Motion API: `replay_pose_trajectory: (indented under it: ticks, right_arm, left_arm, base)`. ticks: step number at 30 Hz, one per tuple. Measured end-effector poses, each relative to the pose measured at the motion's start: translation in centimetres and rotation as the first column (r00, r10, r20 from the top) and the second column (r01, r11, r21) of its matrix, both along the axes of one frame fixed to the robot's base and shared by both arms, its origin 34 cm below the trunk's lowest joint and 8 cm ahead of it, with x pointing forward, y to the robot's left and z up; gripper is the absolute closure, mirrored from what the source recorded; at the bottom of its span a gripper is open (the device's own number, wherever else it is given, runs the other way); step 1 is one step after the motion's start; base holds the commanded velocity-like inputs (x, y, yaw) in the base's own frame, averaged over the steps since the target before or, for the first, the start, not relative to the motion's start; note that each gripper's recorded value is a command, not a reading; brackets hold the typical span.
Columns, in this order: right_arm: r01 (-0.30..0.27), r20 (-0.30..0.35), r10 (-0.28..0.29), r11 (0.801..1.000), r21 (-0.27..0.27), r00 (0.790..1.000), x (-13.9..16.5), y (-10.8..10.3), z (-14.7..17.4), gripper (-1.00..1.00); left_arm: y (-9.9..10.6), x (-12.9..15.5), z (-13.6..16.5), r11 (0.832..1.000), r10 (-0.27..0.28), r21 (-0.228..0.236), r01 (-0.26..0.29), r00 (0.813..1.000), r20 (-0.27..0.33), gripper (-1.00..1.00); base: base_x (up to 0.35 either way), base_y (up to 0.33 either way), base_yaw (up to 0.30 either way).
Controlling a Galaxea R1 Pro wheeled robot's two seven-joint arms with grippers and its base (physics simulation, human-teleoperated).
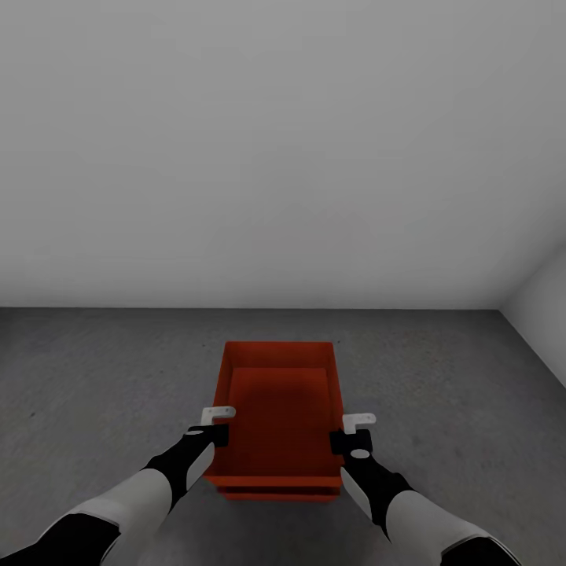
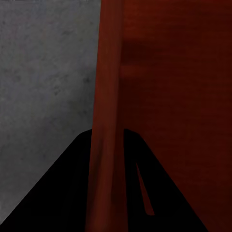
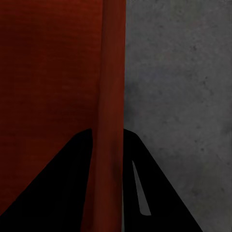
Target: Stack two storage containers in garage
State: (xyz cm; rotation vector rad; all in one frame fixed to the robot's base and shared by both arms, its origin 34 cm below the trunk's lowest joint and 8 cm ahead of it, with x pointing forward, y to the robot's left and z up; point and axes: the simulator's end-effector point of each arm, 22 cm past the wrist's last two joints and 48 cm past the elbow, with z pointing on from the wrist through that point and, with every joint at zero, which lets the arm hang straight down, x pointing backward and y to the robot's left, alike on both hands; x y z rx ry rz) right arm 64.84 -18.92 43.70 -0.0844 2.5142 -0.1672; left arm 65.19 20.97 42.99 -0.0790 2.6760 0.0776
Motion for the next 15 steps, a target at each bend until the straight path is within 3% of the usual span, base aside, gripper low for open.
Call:
replay_pose_trajectory:
  ticks: [11,15]
  right_arm:
    - [0.0,0.0,0.0,1.0,0.0,1.0,0.0,0.0,0.0,1.0]
    - [0.0,0.0,0.0,1.0,-0.001,1.0,0.0,0.09,0.02,1.0]
  left_arm:
    - [0.0,0.0,0.0,1.0,0.0,0.0,0.0,1.0,0.0,1.0]
    - [0.09,0.01,-0.01,1.0,0.0,-0.001,0.0,1.0,0.0,1.0]
  base:
    - [0.001,0.0,-0.002]
    - [0.0,0.0,-0.107]
